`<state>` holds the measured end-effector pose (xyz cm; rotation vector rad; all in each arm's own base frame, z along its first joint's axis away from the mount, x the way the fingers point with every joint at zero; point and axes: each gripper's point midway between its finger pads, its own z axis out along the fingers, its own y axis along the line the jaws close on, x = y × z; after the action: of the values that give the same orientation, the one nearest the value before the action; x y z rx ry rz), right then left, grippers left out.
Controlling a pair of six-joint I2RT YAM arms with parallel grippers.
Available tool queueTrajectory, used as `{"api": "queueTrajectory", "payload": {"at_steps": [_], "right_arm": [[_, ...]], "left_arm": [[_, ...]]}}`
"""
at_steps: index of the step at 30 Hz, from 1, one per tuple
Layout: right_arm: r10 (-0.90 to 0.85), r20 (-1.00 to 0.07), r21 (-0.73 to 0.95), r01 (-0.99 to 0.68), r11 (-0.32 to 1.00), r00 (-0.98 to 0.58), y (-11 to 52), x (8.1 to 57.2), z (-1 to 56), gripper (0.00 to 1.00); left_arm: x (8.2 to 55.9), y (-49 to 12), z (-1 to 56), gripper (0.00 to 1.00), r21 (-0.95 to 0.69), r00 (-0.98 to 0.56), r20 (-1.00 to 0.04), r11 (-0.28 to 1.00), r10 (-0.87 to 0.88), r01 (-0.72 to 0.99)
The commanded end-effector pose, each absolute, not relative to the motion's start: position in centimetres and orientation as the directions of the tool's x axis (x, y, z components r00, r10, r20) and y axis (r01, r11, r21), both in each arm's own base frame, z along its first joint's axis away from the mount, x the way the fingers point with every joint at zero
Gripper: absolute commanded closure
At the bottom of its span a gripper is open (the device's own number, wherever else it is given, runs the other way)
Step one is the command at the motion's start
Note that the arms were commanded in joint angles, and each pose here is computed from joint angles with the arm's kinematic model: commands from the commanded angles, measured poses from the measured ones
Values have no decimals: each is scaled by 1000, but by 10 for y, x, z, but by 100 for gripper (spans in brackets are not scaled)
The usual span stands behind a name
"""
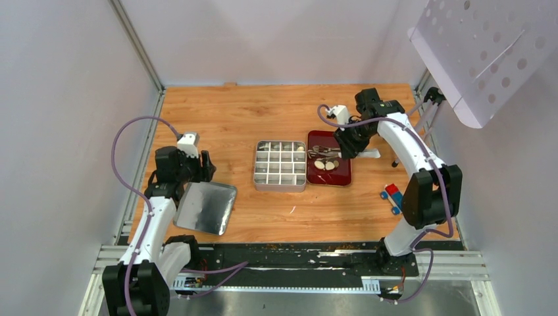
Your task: Pack the chocolate
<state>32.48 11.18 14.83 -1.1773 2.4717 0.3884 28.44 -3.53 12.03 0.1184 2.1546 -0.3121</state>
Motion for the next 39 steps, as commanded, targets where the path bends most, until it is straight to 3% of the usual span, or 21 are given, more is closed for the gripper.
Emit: {"api": "queueTrajectory", "payload": {"at_steps": [1,12,21,26,39], "right_arm": [[-681,-502,50,-804,593,-533,122,342,158,62],[-684,-496,59,-807,588,-535,126,350,150,61],[-686,-501,-43,-776,629,-528,117,369,164,84],[-678,-545,-83,-772,630,-494,113,359,193,85],[-672,-616,44,-870,491,-411,156,307,215,84]], "left_arm": [[288,-30,131,32,-160,-530,-848,967,-32,197],[290,-30,131,32,-164,-526,-850,967,-39,195],[292,-30,134,32,-166,-524,-851,966,-39,197],[292,-32,133,32,-178,-528,-848,963,-47,200],[294,-34,135,32,-191,-528,-847,960,-57,203]]}}
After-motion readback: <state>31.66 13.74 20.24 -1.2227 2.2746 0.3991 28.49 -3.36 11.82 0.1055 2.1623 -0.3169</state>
